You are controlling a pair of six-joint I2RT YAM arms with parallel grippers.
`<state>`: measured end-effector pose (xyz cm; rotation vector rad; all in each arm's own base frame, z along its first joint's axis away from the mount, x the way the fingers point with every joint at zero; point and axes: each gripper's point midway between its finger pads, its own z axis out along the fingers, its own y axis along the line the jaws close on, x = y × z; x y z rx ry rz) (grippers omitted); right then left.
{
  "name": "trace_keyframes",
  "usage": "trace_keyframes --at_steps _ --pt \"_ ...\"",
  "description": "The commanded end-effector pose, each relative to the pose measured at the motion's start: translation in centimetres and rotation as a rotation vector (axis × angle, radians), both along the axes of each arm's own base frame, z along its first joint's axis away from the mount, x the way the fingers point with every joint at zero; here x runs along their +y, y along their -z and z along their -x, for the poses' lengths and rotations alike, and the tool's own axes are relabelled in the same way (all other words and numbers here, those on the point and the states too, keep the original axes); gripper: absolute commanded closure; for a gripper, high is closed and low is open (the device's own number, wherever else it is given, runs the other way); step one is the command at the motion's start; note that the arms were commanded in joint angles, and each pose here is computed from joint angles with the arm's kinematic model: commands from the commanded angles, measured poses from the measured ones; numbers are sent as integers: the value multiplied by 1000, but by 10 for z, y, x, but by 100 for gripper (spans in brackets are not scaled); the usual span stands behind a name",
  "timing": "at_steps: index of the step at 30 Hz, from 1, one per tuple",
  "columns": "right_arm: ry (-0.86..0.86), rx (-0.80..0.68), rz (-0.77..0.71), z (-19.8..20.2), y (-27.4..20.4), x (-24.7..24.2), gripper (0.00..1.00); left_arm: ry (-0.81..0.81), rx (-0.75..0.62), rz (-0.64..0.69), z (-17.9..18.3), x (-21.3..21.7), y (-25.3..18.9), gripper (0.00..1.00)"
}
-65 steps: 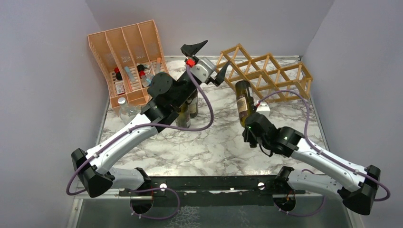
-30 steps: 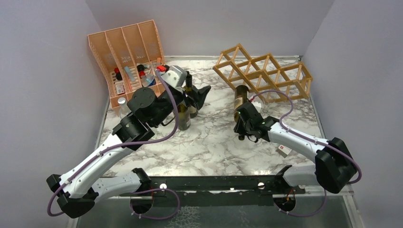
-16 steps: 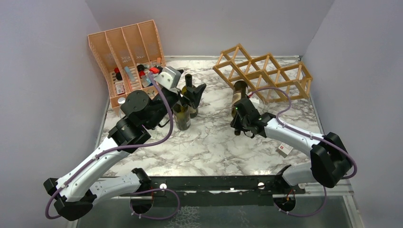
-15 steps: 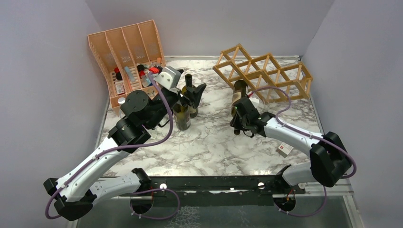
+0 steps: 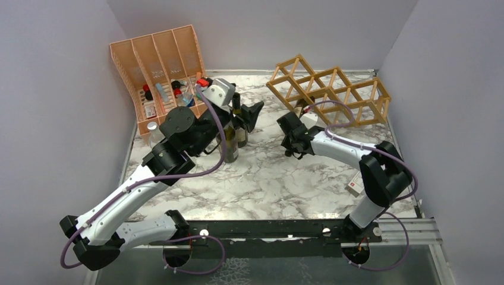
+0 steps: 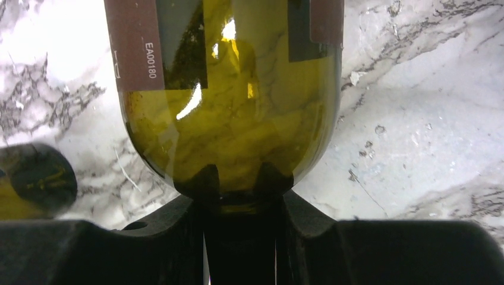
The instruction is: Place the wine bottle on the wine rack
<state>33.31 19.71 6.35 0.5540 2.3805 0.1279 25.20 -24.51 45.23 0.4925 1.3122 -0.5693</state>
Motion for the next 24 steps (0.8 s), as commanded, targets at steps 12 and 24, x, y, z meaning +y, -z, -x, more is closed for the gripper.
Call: trace_keyframes --at_steps 12,24 --pt "175 -83 81 -55 0 -16 99 24 -32 -3 -4 -10 -16 1" --pt "193 -108 154 -80 1 -26 93 48 -19 -18 -4 -16 -10 1"
